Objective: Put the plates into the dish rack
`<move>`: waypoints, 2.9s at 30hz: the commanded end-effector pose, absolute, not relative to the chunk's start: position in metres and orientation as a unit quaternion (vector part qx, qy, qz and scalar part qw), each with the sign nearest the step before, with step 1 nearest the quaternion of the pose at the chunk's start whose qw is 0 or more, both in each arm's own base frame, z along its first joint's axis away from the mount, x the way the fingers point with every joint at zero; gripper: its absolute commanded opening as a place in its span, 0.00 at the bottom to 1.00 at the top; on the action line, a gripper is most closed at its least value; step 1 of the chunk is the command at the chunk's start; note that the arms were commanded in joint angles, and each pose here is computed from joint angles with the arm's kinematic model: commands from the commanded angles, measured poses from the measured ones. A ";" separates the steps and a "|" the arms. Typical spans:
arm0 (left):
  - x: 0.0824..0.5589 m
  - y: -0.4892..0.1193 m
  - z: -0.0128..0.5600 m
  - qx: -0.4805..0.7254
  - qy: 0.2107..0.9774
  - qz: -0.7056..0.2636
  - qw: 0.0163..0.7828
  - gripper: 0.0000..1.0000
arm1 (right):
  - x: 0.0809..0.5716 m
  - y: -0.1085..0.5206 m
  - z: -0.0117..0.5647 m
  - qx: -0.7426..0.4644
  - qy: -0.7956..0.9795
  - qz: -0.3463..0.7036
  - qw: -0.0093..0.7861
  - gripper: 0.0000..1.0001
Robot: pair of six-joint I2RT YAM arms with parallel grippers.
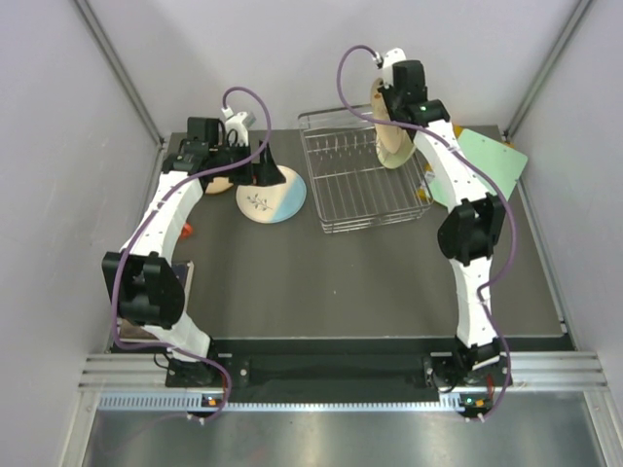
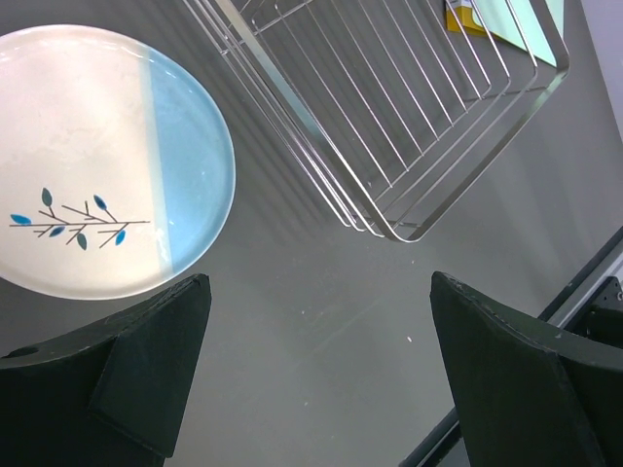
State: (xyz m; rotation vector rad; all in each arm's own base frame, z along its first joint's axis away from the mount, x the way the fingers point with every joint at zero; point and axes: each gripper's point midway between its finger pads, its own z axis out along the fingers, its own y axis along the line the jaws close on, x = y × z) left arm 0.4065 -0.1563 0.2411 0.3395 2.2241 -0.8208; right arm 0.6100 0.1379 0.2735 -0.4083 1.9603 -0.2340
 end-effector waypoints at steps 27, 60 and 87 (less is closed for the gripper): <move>0.431 -0.109 0.225 0.078 0.894 -0.178 0.403 0.99 | 0.648 0.153 0.292 -0.148 0.775 -0.102 0.606 0.00; 0.415 -0.106 0.214 0.070 0.901 -0.174 0.390 0.99 | 0.655 0.101 0.306 -0.129 0.750 -0.219 0.610 0.51; 0.459 -0.150 0.050 0.124 0.940 -0.183 0.259 0.84 | 0.433 0.226 0.286 -0.263 0.764 0.206 0.552 0.67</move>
